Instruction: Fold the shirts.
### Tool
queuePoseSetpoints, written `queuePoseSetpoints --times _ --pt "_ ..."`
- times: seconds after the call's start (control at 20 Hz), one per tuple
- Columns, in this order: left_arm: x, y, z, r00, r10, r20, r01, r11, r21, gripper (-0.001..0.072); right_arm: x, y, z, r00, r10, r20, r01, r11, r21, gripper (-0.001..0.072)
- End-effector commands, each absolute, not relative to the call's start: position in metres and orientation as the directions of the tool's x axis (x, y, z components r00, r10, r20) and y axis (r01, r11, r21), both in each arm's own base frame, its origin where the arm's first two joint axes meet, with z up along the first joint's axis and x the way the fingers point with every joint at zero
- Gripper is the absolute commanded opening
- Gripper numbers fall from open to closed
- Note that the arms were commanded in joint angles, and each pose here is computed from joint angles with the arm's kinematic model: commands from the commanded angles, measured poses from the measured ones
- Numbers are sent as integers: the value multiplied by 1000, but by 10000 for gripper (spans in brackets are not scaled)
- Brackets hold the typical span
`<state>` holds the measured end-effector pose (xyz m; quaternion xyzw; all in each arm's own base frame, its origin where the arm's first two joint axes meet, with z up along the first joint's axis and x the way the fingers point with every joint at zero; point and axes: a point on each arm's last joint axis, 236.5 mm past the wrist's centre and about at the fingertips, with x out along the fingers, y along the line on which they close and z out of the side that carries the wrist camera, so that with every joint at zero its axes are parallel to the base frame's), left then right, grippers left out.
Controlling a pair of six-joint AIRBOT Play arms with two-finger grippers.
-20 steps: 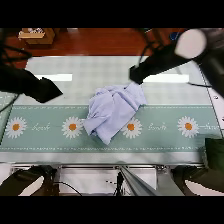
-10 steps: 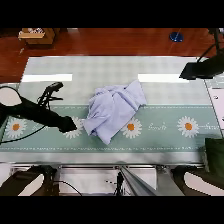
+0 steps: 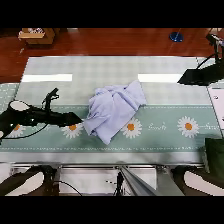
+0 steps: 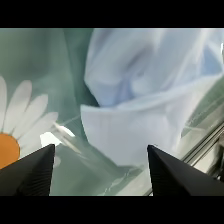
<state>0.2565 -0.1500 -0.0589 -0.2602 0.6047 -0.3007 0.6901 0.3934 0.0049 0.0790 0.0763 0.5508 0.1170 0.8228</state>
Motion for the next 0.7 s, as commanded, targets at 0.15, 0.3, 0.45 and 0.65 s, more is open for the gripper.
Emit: queuePoseSetpoints --times 0.15,0.3,0.45,0.65 --pt "268 -182 -86 63 -819 -570 3 571 -821 720 400 4 80 392 276 -878 -108 961 254 560" --pt "267 -201 -89 4 -822 -569 14 569 -822 421 400 5 80 392 279 -877 -107 960 258 554" --pt "269 -215 -70 -42 -845 -534 80 530 -844 24 400 5 80 395 280 -875 -105 960 260 551" --pt "263 -218 -55 -84 -866 -493 95 486 -869 24 410 6 59 363 341 -867 -43 936 350 541"
